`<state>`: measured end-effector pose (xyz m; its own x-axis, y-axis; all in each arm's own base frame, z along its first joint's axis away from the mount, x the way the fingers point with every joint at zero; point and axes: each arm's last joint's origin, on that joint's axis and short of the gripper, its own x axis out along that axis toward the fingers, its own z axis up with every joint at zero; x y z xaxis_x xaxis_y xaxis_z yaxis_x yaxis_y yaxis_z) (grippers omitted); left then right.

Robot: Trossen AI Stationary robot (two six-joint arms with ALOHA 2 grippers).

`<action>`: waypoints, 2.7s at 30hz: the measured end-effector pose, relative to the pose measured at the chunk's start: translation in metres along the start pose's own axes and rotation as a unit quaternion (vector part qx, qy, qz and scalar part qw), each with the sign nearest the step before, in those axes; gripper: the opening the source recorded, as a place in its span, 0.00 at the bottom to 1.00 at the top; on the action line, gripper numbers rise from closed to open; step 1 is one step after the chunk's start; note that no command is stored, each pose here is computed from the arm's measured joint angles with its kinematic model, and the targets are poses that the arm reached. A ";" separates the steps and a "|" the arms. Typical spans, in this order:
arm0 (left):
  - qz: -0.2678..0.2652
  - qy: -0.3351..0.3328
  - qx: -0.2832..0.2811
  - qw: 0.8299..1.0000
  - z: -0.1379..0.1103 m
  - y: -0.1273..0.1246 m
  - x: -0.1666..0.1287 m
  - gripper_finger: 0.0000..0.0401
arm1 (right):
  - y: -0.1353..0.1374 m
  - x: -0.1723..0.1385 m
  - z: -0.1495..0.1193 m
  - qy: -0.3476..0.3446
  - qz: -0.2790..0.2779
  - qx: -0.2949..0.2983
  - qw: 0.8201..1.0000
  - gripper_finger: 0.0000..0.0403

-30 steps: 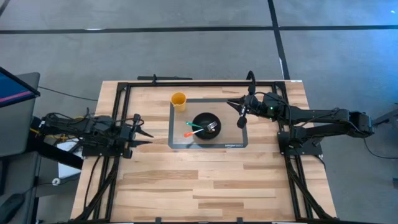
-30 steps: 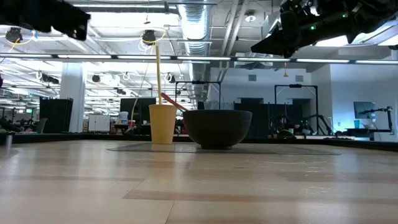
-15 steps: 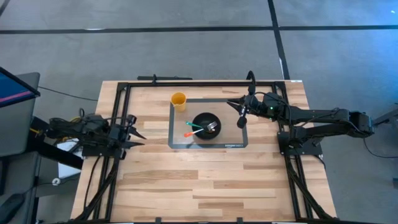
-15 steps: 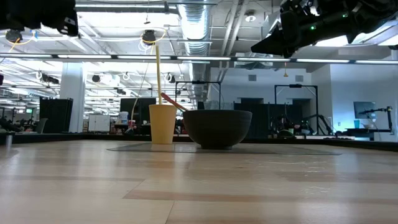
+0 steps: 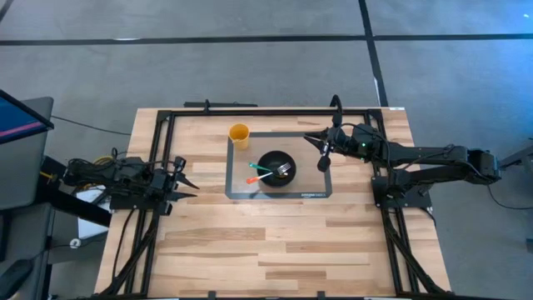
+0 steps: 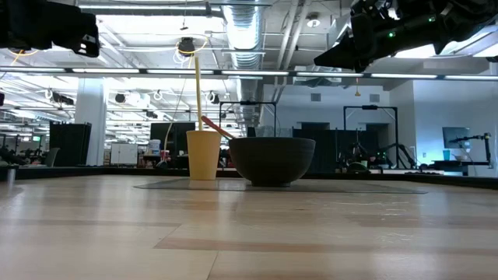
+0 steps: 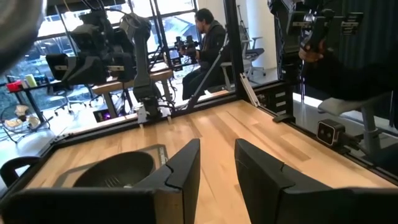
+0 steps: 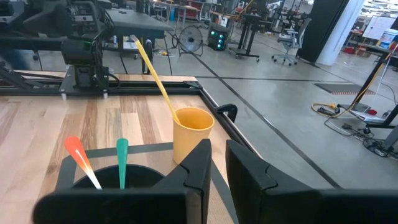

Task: Pick & Place Utensil
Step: Return to Home Position

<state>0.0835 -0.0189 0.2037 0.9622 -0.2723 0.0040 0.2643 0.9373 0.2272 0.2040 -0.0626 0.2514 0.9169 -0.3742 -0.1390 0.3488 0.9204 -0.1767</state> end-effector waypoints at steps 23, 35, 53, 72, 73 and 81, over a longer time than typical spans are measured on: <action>0.001 0.016 -0.035 0.999 -0.012 -0.002 0.003 0.25 | 0.000 0.000 0.000 0.002 0.000 0.000 1.000 0.10; 0.004 -0.009 -0.036 0.999 -0.022 -0.004 0.008 0.25 | 0.000 0.000 0.000 0.000 0.000 0.000 1.000 0.10; 0.014 0.002 -0.066 0.998 -0.037 -0.007 0.013 0.25 | 0.007 -0.001 0.001 0.000 0.017 -0.003 1.000 0.10; 0.013 0.010 -0.080 0.997 -0.038 -0.007 0.014 0.25 | 0.004 -0.084 0.018 -0.016 0.031 0.027 0.999 0.10; 0.013 0.010 -0.080 0.997 -0.038 -0.007 0.014 0.25 | 0.004 -0.089 0.017 -0.014 0.033 0.038 0.999 0.10; 0.013 0.008 -0.080 0.997 -0.038 -0.007 0.014 0.25 | 0.004 -0.108 -0.006 0.001 0.020 0.070 0.997 0.10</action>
<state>0.0981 -0.0209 0.1651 0.9694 -0.2454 -0.0076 0.2453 0.9670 0.0692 0.1056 -0.0191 0.2599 0.9303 -0.3367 -0.1455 0.3356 0.9414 -0.0323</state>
